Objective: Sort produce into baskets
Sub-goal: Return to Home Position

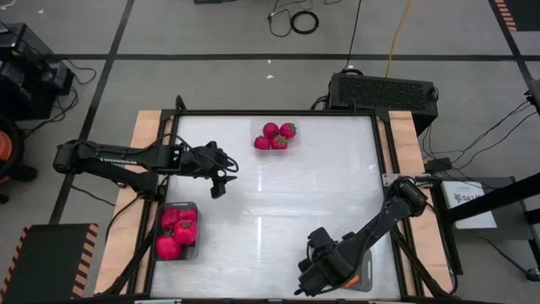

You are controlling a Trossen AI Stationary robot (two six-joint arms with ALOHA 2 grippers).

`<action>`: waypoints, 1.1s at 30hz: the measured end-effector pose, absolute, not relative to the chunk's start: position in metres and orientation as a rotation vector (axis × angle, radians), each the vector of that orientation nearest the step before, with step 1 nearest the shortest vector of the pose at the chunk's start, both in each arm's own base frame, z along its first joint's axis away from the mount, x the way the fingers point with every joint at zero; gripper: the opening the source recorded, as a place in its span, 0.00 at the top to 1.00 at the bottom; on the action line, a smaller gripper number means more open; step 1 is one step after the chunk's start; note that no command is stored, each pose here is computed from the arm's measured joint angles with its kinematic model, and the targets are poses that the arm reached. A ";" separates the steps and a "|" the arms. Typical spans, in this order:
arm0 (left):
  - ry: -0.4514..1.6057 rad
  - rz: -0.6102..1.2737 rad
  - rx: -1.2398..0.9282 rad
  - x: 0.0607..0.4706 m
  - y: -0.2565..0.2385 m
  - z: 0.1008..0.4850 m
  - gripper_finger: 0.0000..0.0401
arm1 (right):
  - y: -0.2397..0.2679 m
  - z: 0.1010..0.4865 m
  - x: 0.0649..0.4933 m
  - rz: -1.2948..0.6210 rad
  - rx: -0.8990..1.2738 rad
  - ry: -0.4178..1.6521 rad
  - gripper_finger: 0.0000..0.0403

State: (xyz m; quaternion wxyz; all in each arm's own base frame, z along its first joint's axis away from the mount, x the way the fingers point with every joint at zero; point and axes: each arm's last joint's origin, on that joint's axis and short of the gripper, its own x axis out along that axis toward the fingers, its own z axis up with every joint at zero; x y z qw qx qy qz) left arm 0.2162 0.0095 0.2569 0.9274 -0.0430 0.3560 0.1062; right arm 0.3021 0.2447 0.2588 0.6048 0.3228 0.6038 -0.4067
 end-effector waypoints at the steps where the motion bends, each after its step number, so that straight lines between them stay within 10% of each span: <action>1: 0.730 0.218 -0.089 0.216 0.009 0.257 0.44 | 0.244 0.259 0.302 -0.943 0.746 1.399 0.79; 14: 0.745 0.143 -0.158 0.216 0.007 0.256 0.44 | 0.214 0.276 0.318 -0.773 0.654 1.390 0.80; 33: 0.385 0.216 -0.335 0.155 0.007 0.312 0.44 | 0.035 0.378 0.297 -0.514 0.245 1.073 1.00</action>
